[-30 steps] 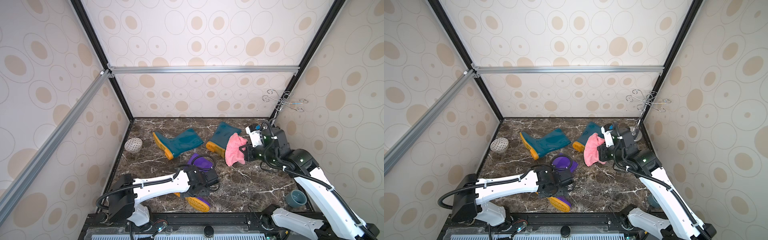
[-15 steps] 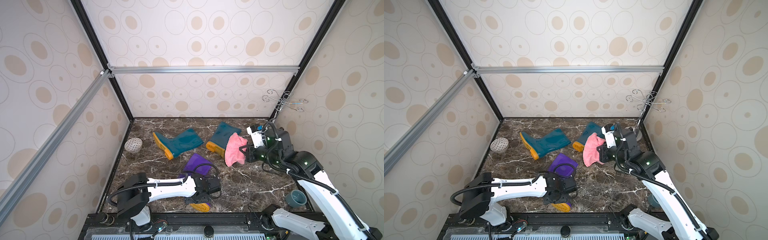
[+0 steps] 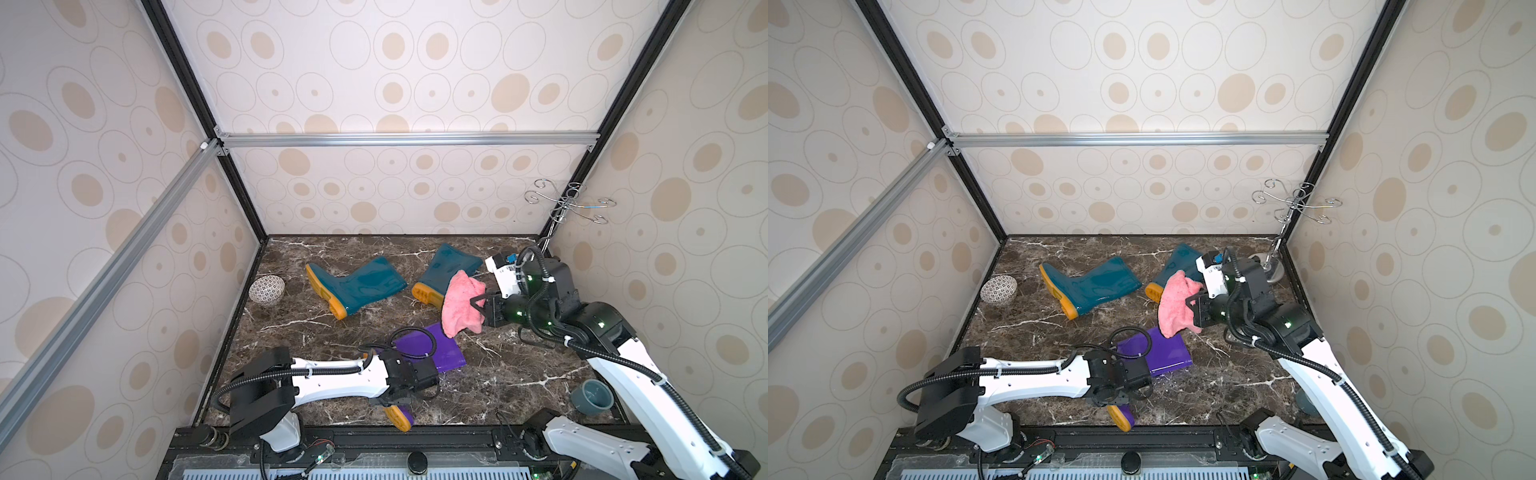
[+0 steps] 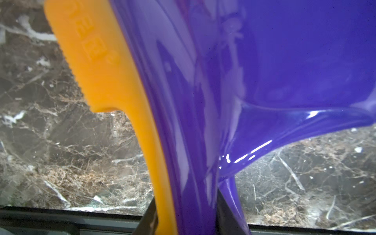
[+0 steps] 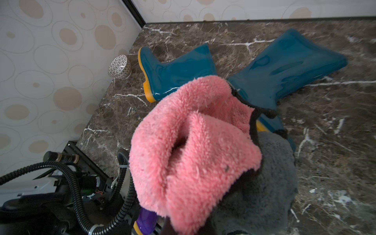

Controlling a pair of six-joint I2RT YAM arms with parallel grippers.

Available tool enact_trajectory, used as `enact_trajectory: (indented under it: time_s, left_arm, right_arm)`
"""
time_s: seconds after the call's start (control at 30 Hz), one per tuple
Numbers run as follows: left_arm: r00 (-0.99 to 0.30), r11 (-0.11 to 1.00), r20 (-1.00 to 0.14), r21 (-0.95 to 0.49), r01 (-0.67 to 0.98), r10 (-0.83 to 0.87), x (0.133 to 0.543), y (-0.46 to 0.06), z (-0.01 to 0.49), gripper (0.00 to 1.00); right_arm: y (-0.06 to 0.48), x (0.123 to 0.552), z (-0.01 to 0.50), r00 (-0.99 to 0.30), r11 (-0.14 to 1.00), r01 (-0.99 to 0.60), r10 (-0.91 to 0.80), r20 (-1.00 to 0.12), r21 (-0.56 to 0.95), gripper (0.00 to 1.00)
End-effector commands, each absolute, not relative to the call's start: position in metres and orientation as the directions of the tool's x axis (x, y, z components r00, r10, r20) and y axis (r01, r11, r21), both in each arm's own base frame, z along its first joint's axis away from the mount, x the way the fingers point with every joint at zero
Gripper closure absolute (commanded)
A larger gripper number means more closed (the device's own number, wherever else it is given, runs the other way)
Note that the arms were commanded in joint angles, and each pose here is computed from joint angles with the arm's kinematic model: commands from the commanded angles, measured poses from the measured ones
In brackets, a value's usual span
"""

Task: Wipe the rubber boots with a cloth
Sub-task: Adjust the rubber boot at the center of the board, then wipe the dirt off the rubber boot.

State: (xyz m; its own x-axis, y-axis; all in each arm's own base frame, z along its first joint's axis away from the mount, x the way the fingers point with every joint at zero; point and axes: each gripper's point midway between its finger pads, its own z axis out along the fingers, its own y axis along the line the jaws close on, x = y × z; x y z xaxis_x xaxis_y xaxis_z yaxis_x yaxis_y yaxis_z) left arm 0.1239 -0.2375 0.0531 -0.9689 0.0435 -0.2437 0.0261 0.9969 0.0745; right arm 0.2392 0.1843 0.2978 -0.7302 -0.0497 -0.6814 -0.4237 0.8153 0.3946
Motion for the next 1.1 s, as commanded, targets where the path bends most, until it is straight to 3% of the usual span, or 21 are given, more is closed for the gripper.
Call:
enact_trajectory:
  time_s: [0.0, 0.1, 0.13, 0.17, 0.2, 0.43, 0.63, 0.77, 0.9, 1.07]
  left_arm:
    - [-0.936, 0.971, -0.306, 0.209, 0.114, 0.176, 0.141, -0.217, 0.059, 0.78]
    - [-0.898, 0.957, -0.379, 0.260, 0.129, 0.224, 0.159, -0.213, 0.073, 0.82]
    - [-0.887, 0.950, -0.393, 0.283, 0.132, 0.240, 0.164, -0.208, 0.076, 0.87]
    - [-0.881, 0.945, -0.400, 0.296, 0.137, 0.253, 0.168, -0.204, 0.079, 0.97]
    - [-0.870, 0.941, -0.411, 0.300, 0.155, 0.274, 0.171, -0.203, 0.081, 1.00]
    - [-0.814, 0.939, -0.497, 0.305, 0.160, 0.300, 0.191, -0.187, 0.086, 1.00]
    - [-0.770, 0.960, -0.573, 0.147, 0.240, 0.280, 0.200, -0.208, 0.084, 1.00]
    - [-0.740, 0.952, -0.618, 0.049, 0.301, 0.266, 0.200, -0.222, 0.085, 1.00]
    - [-0.726, 0.937, -0.642, -0.033, 0.347, 0.246, 0.197, -0.229, 0.080, 1.00]
    - [-0.740, 0.939, -0.626, -0.034, 0.341, 0.246, 0.197, -0.228, 0.069, 1.00]
  right_arm:
    - [0.218, 0.240, 0.289, -0.753, 0.743, -0.466, -0.048, -0.656, 0.480, 1.00]
    - [0.237, 0.249, 0.274, -0.768, 0.731, -0.463, -0.050, -0.638, 0.501, 1.00]
    - [0.243, 0.253, 0.266, -0.783, 0.724, -0.450, -0.040, -0.621, 0.522, 1.00]
    - [0.247, 0.256, 0.260, -0.796, 0.719, -0.440, -0.035, -0.605, 0.538, 1.00]
    - [0.254, 0.258, 0.254, -0.807, 0.707, -0.435, -0.030, -0.590, 0.558, 1.00]
    - [0.314, 0.255, 0.185, -0.878, 0.691, -0.369, -0.041, -0.476, 0.621, 1.00]
    - [0.357, 0.261, 0.128, -0.920, 0.674, -0.287, 0.004, -0.392, 0.681, 1.00]
    - [0.373, 0.265, 0.102, -0.909, 0.736, -0.269, 0.018, -0.416, 0.621, 1.00]
    - [0.397, 0.267, 0.067, -0.943, 0.707, -0.179, 0.074, -0.324, 0.684, 1.00]
    - [0.404, 0.264, 0.060, -0.914, 0.775, -0.203, 0.069, -0.400, 0.598, 1.00]
